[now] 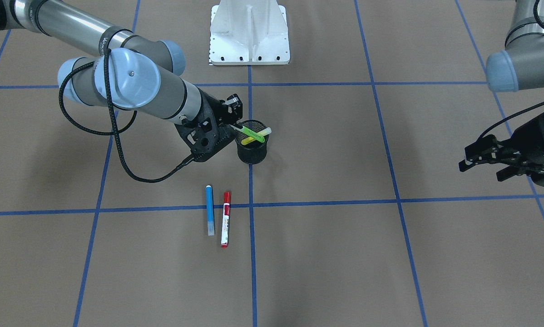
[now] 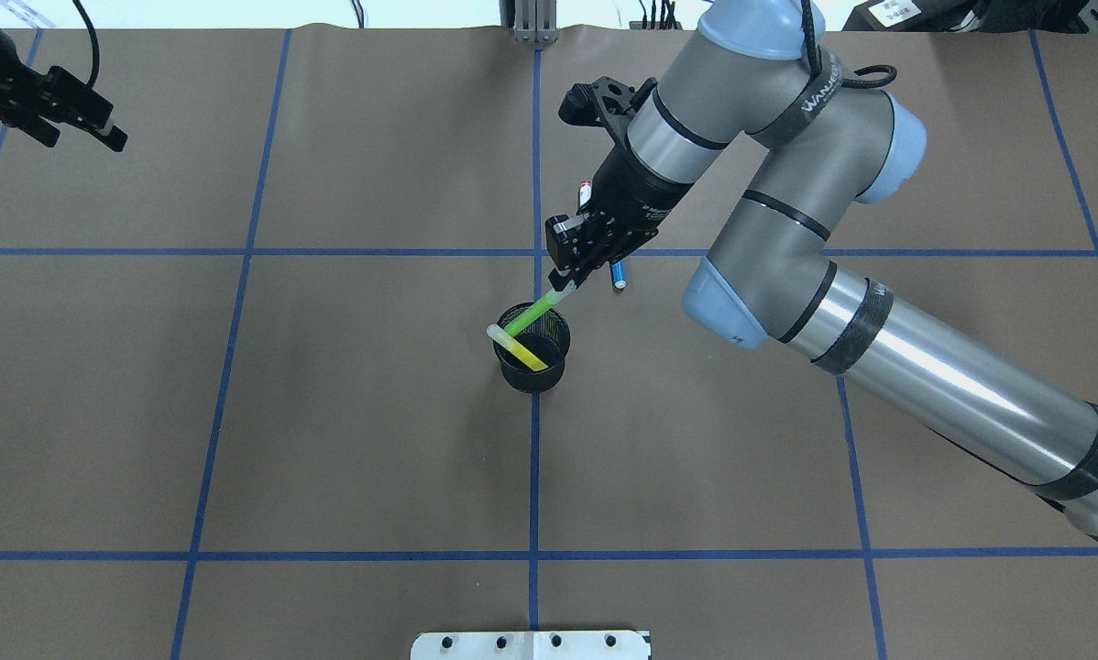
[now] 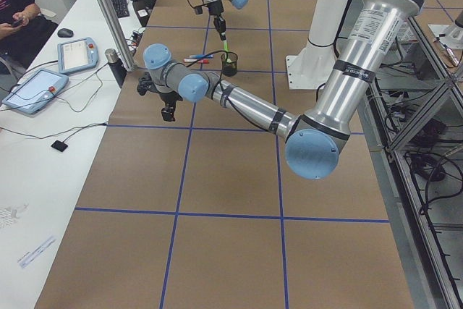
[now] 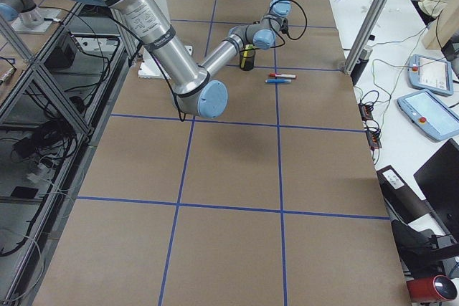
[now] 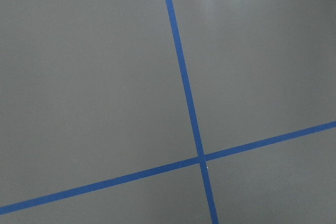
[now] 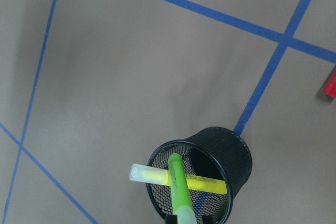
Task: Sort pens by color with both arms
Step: 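Carry the green highlighter with the right gripper toward the other pens, then lower the green highlighter beside the red-capped marker and open the right gripper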
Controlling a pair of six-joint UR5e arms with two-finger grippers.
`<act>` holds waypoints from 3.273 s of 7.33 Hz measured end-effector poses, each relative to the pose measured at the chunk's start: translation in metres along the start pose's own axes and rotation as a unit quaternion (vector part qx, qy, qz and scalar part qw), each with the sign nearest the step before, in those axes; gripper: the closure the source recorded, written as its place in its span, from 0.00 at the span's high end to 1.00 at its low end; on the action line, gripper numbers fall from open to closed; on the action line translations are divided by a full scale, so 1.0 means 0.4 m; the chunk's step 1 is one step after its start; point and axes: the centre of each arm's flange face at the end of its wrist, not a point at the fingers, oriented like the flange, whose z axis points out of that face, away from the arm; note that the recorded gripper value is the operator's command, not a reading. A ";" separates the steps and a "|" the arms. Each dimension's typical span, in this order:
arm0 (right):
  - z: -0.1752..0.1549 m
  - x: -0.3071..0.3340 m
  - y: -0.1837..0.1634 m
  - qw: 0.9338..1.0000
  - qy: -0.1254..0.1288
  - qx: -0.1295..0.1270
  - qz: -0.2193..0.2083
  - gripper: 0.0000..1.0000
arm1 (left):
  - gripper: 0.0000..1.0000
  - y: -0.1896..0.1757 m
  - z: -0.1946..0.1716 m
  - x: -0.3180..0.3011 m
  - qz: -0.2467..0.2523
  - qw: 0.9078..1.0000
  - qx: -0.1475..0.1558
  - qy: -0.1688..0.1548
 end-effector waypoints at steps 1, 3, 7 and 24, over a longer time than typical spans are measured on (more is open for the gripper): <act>-0.035 0.009 -0.005 1.000 -0.004 0.004 0.005 0.09 | 0.99 0.000 0.000 0.000 0.000 1.000 0.000 0.000; -0.094 0.031 -0.020 1.000 -0.004 0.016 0.018 0.07 | 0.99 0.002 -0.003 0.003 0.001 1.000 0.001 0.000; -0.220 0.019 -0.060 0.983 0.034 0.123 0.130 0.07 | 0.99 0.043 -0.017 -0.005 0.004 1.000 0.004 0.001; 0.134 0.012 -0.274 0.895 0.232 0.263 0.276 0.32 | 0.99 0.228 -0.107 -0.192 0.042 0.999 0.008 -0.019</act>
